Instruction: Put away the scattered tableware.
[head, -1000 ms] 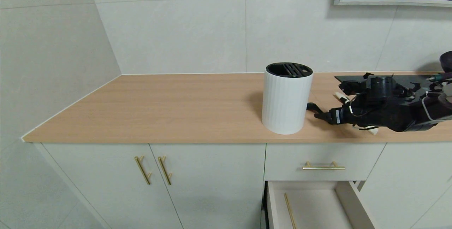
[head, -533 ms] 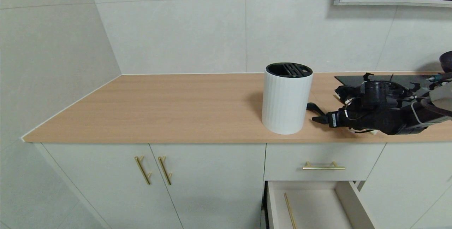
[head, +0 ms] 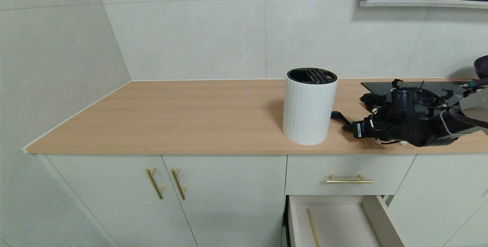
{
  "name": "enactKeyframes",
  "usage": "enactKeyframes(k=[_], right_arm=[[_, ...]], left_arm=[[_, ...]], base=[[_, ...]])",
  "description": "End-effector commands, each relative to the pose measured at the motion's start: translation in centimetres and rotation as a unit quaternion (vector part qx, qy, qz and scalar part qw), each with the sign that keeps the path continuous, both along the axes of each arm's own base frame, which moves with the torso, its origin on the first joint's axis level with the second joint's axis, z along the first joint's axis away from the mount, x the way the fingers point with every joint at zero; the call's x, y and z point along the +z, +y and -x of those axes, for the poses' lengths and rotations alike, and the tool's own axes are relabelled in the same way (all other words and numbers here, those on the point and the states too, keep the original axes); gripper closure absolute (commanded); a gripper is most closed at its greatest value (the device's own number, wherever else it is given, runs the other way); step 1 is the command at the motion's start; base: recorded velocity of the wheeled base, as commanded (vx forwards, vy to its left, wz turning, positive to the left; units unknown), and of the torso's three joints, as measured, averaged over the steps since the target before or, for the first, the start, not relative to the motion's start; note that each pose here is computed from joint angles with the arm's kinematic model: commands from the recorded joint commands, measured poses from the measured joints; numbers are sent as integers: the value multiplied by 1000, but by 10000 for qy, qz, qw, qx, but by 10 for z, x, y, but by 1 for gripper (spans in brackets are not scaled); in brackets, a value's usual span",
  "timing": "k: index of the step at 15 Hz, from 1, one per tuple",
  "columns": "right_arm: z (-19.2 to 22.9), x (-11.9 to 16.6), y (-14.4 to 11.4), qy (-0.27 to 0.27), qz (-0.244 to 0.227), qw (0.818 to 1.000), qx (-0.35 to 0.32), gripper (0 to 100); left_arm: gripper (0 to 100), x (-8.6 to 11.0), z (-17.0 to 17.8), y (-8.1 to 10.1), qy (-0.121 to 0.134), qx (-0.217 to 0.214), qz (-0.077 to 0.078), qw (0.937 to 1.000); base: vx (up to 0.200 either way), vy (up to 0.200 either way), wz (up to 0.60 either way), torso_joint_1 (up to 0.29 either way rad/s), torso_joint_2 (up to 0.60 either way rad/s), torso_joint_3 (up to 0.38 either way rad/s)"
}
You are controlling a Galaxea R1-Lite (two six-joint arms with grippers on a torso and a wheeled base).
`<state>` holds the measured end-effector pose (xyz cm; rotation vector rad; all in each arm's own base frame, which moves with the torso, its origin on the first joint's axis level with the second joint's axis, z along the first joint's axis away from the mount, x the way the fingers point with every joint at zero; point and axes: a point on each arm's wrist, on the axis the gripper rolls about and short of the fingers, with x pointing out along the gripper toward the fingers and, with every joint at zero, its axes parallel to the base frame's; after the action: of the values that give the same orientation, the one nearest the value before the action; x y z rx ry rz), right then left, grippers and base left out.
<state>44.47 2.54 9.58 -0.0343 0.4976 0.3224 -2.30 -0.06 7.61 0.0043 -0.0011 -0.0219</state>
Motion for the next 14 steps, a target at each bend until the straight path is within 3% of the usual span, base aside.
enactKeyframes(k=[1,6,8,11,14], right_arm=[[0,-3,1,49,3,10000,14,100],[-3,6,6,-85,21,9997,-210,100],[9,40,9,-215,-435,9952,-845,100],[56,84,8,248,-750,9906,-1116,100],[112,99,17,552,-1018,9871,-1109,100]], left_arm=[[0,0,0,0,5,2,-2,10000],[0,0,0,0,-2,2,-2,10000],[0,0,0,0,-2,2,-2,10000],[0,0,0,0,-2,2,-2,10000],[0,0,0,0,-2,2,-2,10000]], base=[[0,0,0,0,0,0],[0,0,0,0,0,0],[0,0,0,0,0,0],[0,0,0,0,0,0],[0,0,0,0,0,0]])
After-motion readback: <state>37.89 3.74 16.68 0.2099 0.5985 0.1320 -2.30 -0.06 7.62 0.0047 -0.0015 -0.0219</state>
